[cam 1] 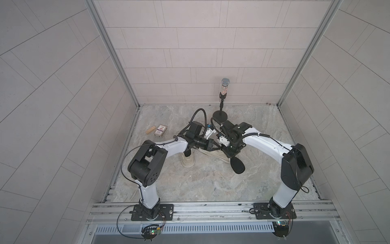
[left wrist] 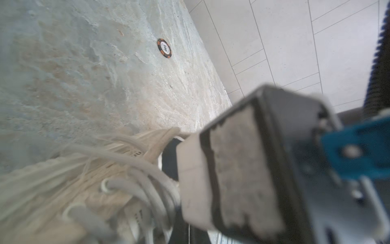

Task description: Insert the insole into the shoe

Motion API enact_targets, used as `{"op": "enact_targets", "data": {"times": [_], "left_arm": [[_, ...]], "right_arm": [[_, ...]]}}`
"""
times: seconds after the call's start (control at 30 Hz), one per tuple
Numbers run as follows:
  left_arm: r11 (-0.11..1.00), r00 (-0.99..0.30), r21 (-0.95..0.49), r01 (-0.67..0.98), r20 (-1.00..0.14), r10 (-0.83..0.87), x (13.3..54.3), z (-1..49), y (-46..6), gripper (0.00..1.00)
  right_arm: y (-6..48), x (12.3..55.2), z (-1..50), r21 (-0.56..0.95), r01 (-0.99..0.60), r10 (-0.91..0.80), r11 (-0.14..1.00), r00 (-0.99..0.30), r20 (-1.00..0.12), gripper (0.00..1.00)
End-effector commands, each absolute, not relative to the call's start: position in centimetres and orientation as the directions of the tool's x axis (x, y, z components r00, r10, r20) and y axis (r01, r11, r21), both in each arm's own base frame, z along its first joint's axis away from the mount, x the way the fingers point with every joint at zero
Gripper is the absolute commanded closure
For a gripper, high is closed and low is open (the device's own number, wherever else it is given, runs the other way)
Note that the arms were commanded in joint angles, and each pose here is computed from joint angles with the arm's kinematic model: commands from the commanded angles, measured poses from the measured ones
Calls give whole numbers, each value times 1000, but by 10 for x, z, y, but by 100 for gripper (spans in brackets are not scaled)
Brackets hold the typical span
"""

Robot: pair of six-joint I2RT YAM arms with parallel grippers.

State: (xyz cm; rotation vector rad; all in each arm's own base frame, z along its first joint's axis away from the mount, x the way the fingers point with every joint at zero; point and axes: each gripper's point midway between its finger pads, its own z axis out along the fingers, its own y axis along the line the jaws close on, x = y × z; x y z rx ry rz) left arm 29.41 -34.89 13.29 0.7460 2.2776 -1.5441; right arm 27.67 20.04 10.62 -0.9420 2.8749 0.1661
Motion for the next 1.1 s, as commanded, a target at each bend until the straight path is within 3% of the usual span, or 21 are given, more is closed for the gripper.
{"op": "enact_targets", "data": {"times": [0.0,0.27,0.4,0.73,0.93,1.07], "left_arm": [[132,-773,-771,622,-579,260,278,169,-362,100],[192,-758,-747,637,-561,332,271,148,-352,100],[247,-761,-731,637,-544,354,274,140,-338,100],[261,-736,-701,664,-550,395,274,144,-328,100],[228,-701,-676,701,-595,393,274,157,-328,100],[242,-685,-649,721,-617,387,277,160,-327,100]], "right_arm": [[221,303,124,56,-637,-592,769,-743,-313,81],[216,315,124,-39,-700,-672,713,-667,-322,78],[200,304,124,-84,-756,-750,649,-617,-240,77],[172,281,129,-161,-832,-847,531,-514,-134,73],[178,271,131,-134,-858,-867,496,-480,-135,73],[178,252,126,-105,-878,-884,467,-463,-66,73]]}}
